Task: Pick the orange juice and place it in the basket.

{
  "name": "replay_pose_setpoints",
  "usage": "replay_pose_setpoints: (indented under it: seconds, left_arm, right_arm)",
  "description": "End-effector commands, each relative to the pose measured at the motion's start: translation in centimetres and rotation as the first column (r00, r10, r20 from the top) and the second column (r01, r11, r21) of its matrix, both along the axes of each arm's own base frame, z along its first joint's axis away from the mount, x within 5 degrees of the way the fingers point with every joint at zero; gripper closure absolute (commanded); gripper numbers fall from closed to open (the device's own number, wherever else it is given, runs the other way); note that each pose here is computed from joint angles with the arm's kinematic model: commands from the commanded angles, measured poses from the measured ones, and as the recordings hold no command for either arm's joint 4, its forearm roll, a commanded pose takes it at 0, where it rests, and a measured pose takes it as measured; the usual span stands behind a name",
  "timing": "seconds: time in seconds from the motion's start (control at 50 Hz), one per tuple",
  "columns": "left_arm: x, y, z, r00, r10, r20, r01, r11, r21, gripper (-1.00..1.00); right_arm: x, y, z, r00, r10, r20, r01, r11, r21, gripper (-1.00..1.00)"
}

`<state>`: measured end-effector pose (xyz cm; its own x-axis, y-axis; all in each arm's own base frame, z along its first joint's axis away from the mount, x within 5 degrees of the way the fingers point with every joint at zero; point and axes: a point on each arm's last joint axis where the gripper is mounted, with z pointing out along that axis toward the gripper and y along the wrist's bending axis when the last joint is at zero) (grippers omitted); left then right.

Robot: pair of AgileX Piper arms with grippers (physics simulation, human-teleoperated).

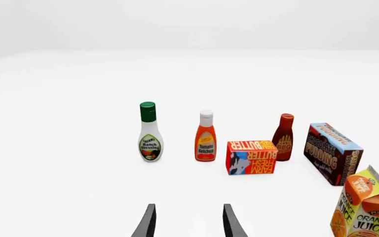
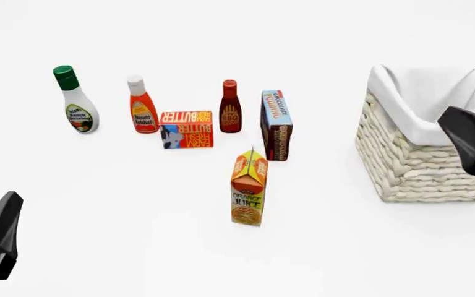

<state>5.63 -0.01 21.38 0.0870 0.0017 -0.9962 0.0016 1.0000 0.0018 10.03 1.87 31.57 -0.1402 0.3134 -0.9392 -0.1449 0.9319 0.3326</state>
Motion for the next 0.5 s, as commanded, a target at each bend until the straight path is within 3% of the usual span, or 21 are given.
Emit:
replay_pose_setpoints:
  seconds: [0.02, 0.06, 0.1, 0.16, 0.22, 0.26, 0.4, 0.48, 0.5]
  left_arm:
    - [0.0, 0.0, 0.0, 1.000, 0.000, 0.000, 0.000, 1.000, 0.000, -1.00]
    - [0.0, 0.0, 0.0, 1.000, 0.000, 0.000, 0.000, 1.000, 0.000, -1.00]
    - [0.0, 0.0, 0.0, 1.000, 0.000, 0.000, 0.000, 1.000, 0.000, -1.00]
    - [0.0, 0.0, 0.0, 1.000, 0.000, 0.000, 0.000, 1.000, 0.000, -1.00]
    - [0.0, 0.0, 0.0, 1.000, 0.000, 0.000, 0.000, 1.000, 0.000, -1.00]
    - [0.0, 0.0, 0.0, 1.000, 0.000, 0.000, 0.000, 1.000, 0.000, -1.00]
    - [0.0, 0.0, 0.0, 1.000, 0.000, 0.000, 0.000, 1.000, 0.000, -1.00]
    - [0.0, 0.0, 0.0, 1.000, 0.000, 0.000, 0.000, 1.000, 0.000, -1.00]
    - [0.0, 0.0, 0.0, 1.000, 0.000, 0.000, 0.000, 1.000, 0.000, -1.00]
  right_arm:
    - [1.9, 1.3, 2.3, 0.993, 0.067, -0.095, -0.057, 0.993, 0.108, -1.00]
    - [2.5, 1.6, 2.4, 0.990, 0.073, -0.125, -0.055, 0.988, 0.143, -1.00]
    - [2.8, 1.9, 3.2, 0.988, 0.085, -0.128, -0.068, 0.989, 0.131, -1.00]
    - [3.3, 2.6, 3.5, 0.981, 0.119, -0.153, -0.092, 0.981, 0.171, -1.00]
    - [4.2, 3.0, 3.8, 0.973, 0.128, -0.191, -0.095, 0.980, 0.175, -1.00]
    - [4.3, 3.3, 3.9, 0.970, 0.140, -0.198, -0.097, 0.972, 0.213, -1.00]
    - [5.6, 4.8, 3.6, 0.940, 0.183, -0.289, -0.102, 0.956, 0.276, -1.00]
    - [5.9, 5.2, 4.3, 0.931, 0.195, -0.309, -0.110, 0.956, 0.272, -1.00]
    - [6.0, 5.5, 4.3, 0.921, 0.202, -0.334, -0.106, 0.953, 0.285, -1.00]
